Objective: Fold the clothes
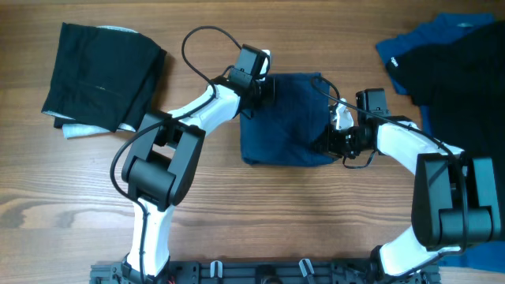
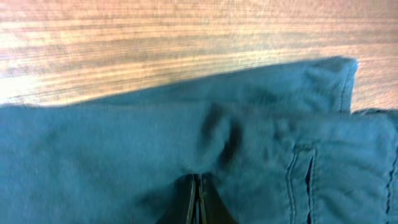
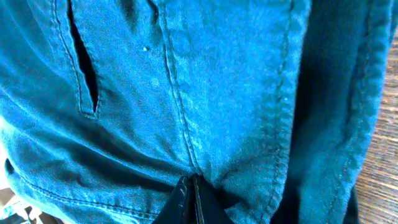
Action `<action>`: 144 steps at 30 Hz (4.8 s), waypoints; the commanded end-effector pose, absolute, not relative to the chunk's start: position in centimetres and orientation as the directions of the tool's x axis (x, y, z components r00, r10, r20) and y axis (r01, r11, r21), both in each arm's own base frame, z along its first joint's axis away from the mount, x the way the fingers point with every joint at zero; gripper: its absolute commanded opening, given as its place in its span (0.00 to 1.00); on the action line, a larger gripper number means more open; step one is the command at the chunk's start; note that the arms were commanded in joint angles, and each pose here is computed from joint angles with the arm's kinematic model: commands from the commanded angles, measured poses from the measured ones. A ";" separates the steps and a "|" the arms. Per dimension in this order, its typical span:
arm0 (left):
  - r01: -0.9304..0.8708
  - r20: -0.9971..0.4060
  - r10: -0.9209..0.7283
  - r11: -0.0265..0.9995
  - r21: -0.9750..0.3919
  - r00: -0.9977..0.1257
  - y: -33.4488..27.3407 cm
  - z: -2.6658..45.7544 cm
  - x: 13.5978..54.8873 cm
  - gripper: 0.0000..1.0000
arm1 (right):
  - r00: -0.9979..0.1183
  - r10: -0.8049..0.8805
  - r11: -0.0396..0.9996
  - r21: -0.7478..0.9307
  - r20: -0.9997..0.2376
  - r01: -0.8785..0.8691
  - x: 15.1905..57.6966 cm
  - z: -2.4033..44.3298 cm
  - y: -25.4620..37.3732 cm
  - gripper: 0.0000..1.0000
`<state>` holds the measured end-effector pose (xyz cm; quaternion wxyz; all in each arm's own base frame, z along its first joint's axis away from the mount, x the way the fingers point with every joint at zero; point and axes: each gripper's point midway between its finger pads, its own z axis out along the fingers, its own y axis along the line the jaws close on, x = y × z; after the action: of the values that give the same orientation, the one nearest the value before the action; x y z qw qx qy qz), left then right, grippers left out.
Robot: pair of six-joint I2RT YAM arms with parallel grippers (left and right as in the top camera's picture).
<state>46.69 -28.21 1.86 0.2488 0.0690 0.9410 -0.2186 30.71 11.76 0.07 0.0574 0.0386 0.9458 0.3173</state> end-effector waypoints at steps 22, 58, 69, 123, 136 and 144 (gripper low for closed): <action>0.177 -0.132 0.126 0.833 -0.523 -0.983 -26.9 7.4 34.9 0.04 | -0.787 0.065 0.875 0.414 -0.614 -0.251 44.8 8.2 9.9 0.09; 0.116 0.018 0.133 0.919 -0.377 -0.991 -24.9 1.5 28.8 0.04 | -0.730 0.149 0.886 0.418 -0.667 -0.201 46.7 10.4 6.5 0.14; 0.169 -0.101 0.139 0.896 -0.411 -0.985 -25.5 8.8 29.3 0.04 | -0.712 0.420 0.886 0.423 -0.562 0.189 43.6 9.3 -8.6 0.87; 0.036 -0.017 0.034 0.986 -0.160 -0.999 -26.6 5.4 25.2 0.04 | -0.700 0.450 0.877 0.425 -0.555 0.227 43.1 9.2 -10.2 1.00; 0.036 0.126 0.050 0.993 -0.111 -0.991 -27.6 -1.9 23.7 0.05 | -0.700 0.450 0.877 0.424 -0.555 0.227 43.1 9.2 -10.2 0.99; -0.070 0.080 -0.082 0.987 0.147 -0.993 -18.2 -1.8 27.4 0.04 | -0.700 0.449 0.877 0.424 -0.555 0.226 43.1 9.2 -10.2 0.99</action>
<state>25.36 -22.11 -0.45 -0.0651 -0.0209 0.9975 0.0155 42.80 -10.05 8.01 0.3248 0.1904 0.9107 0.1701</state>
